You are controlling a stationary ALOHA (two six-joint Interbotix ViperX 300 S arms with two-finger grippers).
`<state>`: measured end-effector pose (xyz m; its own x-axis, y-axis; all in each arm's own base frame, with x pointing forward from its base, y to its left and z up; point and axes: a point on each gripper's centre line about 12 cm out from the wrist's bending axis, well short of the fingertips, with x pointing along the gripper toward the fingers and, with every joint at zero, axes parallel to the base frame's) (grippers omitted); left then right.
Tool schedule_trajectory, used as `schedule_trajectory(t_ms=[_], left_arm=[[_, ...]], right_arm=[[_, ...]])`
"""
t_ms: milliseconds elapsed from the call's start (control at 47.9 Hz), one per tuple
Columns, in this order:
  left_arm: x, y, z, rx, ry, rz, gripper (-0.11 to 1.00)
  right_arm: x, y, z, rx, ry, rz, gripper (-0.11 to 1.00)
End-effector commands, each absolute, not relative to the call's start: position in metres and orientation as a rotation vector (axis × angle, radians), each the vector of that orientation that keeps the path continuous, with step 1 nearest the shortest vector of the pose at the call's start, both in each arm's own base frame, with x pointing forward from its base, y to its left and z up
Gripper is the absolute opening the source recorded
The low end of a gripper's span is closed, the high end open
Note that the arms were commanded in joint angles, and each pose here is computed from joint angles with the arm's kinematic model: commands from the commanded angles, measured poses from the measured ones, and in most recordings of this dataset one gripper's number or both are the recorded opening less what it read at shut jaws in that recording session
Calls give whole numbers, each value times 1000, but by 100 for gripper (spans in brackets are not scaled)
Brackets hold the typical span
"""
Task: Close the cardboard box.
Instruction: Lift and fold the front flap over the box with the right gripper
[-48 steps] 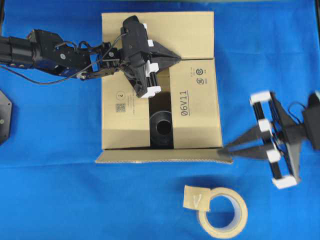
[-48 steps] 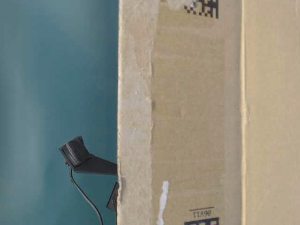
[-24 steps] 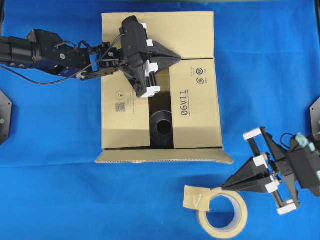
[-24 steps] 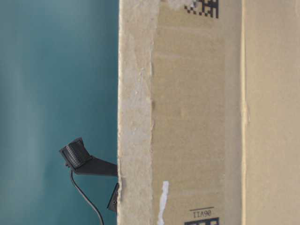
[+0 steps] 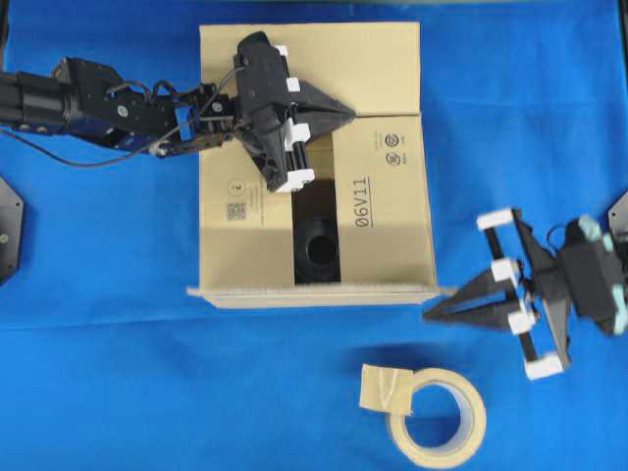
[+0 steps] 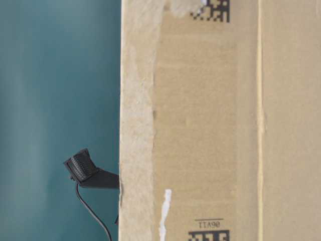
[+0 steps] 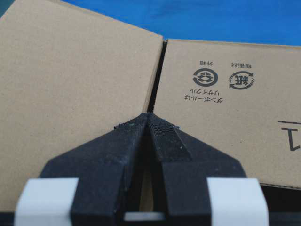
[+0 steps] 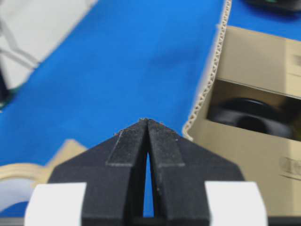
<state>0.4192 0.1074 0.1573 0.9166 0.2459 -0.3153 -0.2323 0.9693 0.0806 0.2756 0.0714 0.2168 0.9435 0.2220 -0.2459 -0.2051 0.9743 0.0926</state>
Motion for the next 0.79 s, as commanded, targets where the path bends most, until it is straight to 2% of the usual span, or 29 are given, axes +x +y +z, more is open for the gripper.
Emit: schedule_trajectory(t_ms=[0,251,606,773], left_arm=[[420,108,165,43,305,249,0],[421,108,167,44,297,248,0],[422,107,168,42,293,248,0],[422,107,168,39,294,249,0]], right_arm=[[277,58,226,73,221,175,0],[283,27,211,90,292,59,0],[293,13,175,115,421,-8,0],[294,13,170,123,441,-16,0]])
